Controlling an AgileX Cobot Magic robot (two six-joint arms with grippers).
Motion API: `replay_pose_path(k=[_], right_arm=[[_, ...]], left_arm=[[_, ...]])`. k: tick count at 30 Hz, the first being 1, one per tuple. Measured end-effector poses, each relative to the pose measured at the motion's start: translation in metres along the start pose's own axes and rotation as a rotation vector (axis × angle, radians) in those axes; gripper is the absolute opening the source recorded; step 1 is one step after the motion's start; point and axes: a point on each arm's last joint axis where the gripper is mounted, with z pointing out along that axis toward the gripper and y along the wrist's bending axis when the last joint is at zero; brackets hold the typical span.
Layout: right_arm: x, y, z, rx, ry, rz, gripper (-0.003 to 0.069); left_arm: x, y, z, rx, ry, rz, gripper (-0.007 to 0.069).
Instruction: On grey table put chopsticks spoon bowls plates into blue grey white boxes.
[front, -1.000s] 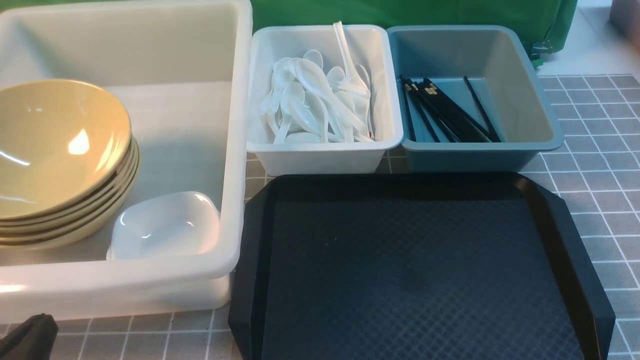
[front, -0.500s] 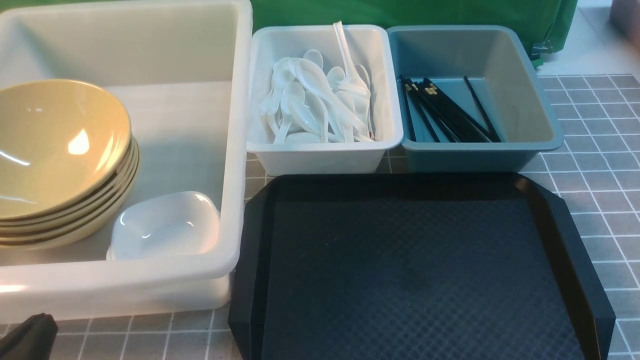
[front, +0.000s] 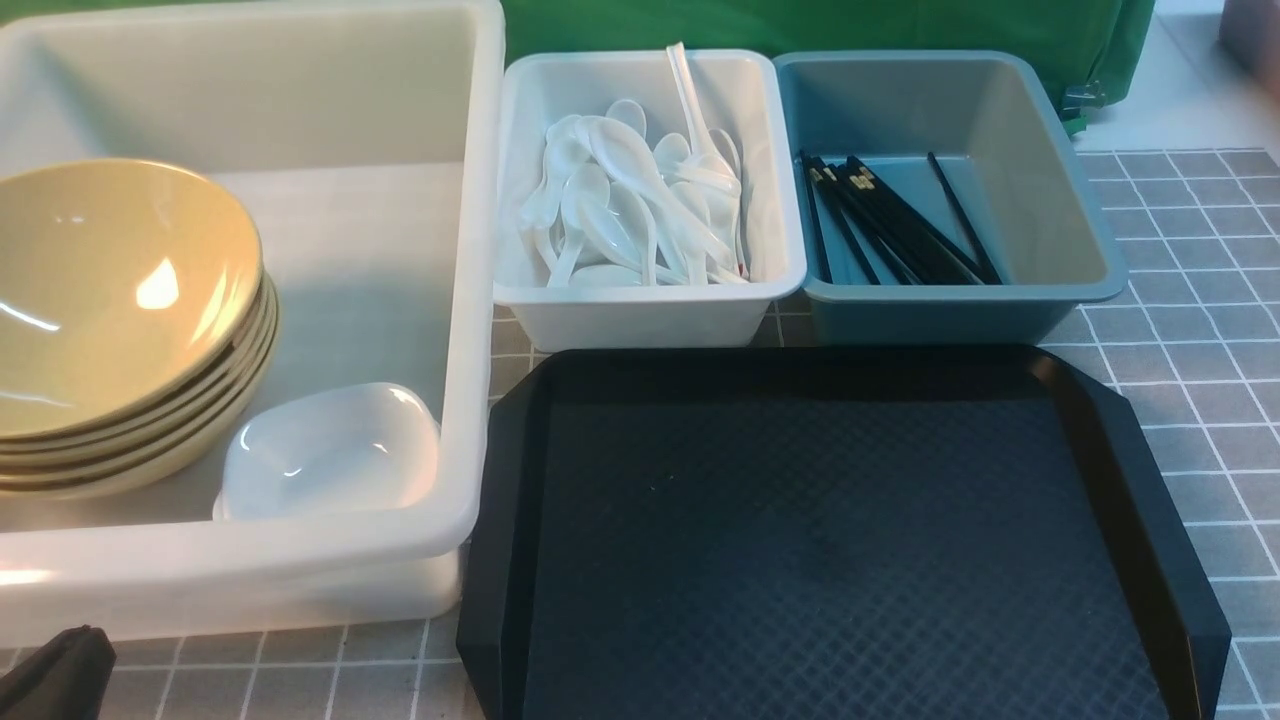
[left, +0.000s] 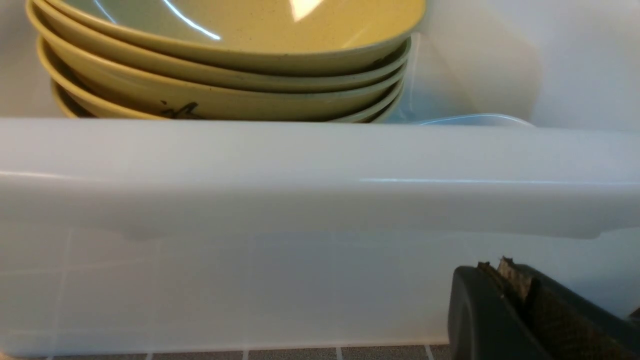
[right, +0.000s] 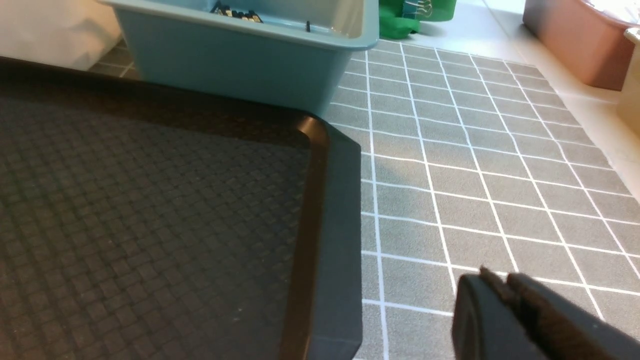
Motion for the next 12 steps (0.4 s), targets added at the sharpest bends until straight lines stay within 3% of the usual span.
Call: replay_pose_path(k=[12], right_arm=[[0.0, 0.0, 0.0, 0.0, 0.0, 0.0, 0.0097]], left_arm=[[0.0, 0.0, 0.0, 0.0, 0.0, 0.0, -0.0008]])
